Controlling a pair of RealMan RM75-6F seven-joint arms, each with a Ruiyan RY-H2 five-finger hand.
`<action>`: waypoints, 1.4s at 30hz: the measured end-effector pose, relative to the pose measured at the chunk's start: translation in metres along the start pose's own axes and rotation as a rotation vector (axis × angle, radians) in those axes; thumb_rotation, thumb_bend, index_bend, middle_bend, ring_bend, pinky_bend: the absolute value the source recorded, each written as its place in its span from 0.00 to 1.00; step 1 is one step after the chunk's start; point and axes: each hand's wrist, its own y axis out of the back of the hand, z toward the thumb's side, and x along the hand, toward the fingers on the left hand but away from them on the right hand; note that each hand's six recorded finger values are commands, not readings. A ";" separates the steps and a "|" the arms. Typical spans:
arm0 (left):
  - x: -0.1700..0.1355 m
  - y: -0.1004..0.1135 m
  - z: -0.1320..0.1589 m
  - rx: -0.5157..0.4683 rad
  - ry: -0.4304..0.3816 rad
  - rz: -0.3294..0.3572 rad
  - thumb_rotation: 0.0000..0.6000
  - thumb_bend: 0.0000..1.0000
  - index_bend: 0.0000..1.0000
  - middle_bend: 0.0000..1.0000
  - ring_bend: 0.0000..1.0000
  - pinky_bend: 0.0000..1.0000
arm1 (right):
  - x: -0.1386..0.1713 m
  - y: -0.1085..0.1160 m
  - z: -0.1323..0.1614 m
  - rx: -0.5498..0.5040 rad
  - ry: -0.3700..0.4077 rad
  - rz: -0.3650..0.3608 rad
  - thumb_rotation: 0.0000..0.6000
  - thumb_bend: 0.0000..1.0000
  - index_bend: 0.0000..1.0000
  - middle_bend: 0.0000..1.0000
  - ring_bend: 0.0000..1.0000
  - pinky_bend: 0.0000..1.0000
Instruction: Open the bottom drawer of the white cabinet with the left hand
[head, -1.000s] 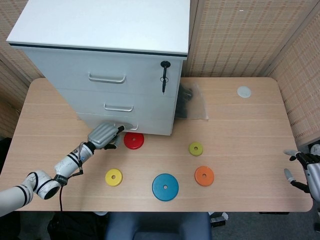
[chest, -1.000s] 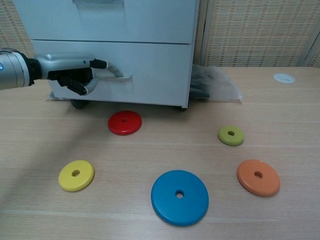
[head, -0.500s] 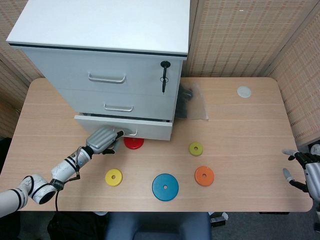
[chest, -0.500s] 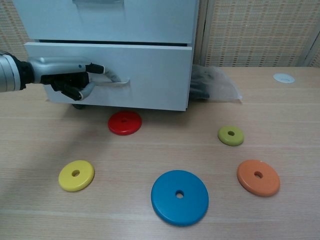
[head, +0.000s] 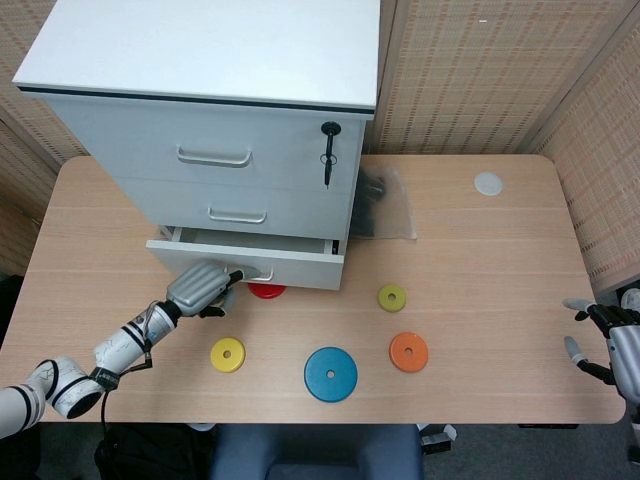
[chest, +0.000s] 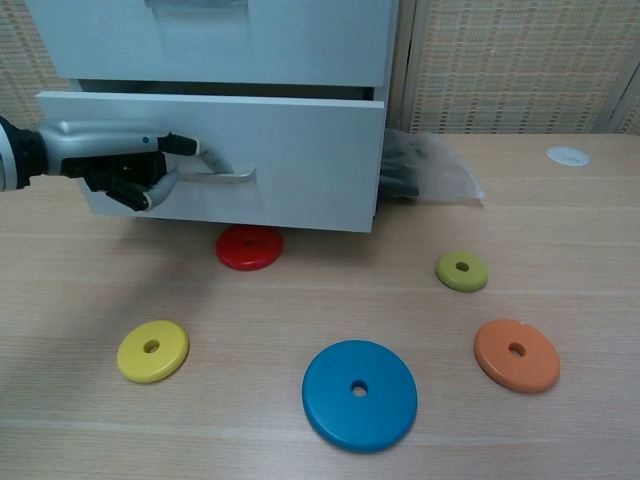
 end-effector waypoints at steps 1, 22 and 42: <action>-0.002 -0.001 0.001 -0.001 -0.003 -0.002 1.00 0.76 0.18 0.95 1.00 1.00 | 0.000 0.000 0.000 0.000 -0.001 -0.001 1.00 0.31 0.31 0.44 0.39 0.39; -0.030 -0.004 0.001 0.010 0.003 -0.003 1.00 0.76 0.18 0.95 1.00 1.00 | 0.004 0.003 0.002 0.000 0.000 -0.007 1.00 0.31 0.31 0.44 0.39 0.39; -0.051 -0.010 0.003 0.019 0.009 -0.010 1.00 0.76 0.18 0.95 1.00 1.00 | 0.006 0.002 0.002 -0.002 -0.002 -0.006 1.00 0.31 0.31 0.44 0.39 0.39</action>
